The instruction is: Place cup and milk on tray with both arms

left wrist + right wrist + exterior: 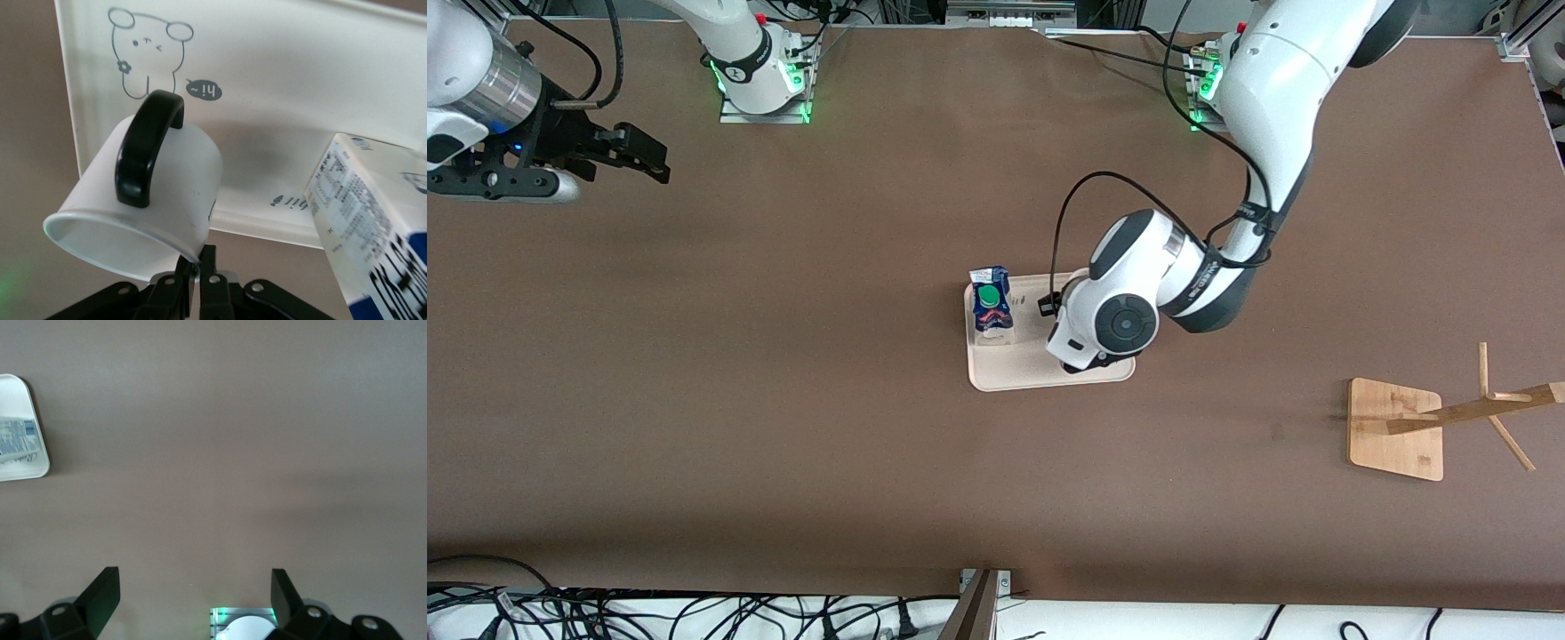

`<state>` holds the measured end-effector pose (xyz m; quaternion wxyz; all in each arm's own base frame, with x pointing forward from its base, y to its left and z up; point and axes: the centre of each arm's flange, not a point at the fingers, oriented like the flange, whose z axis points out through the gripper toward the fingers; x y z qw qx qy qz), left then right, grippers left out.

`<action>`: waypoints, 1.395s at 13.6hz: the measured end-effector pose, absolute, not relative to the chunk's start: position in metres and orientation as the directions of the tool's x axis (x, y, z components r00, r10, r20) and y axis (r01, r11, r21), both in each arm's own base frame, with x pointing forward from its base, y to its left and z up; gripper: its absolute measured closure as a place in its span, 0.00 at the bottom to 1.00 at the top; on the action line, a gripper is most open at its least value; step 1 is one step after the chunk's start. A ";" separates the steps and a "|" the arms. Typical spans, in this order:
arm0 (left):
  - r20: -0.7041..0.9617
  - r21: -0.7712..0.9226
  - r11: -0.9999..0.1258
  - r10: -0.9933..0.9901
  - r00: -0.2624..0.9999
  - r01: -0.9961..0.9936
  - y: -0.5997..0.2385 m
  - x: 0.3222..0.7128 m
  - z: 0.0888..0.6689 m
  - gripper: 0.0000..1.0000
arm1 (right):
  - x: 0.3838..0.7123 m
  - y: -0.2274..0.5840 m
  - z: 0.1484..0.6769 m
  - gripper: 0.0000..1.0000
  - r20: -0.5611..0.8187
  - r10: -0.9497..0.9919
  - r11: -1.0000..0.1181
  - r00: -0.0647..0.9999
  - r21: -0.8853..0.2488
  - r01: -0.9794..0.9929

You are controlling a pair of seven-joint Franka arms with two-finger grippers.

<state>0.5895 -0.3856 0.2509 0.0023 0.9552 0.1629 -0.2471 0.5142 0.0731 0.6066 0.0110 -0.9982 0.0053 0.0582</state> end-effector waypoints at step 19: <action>-0.280 -0.033 -0.985 0.174 0.944 0.172 -0.236 0.637 0.472 0.00 | 0.550 0.031 0.610 0.00 -0.038 0.067 -0.998 0.997 -0.004 0.066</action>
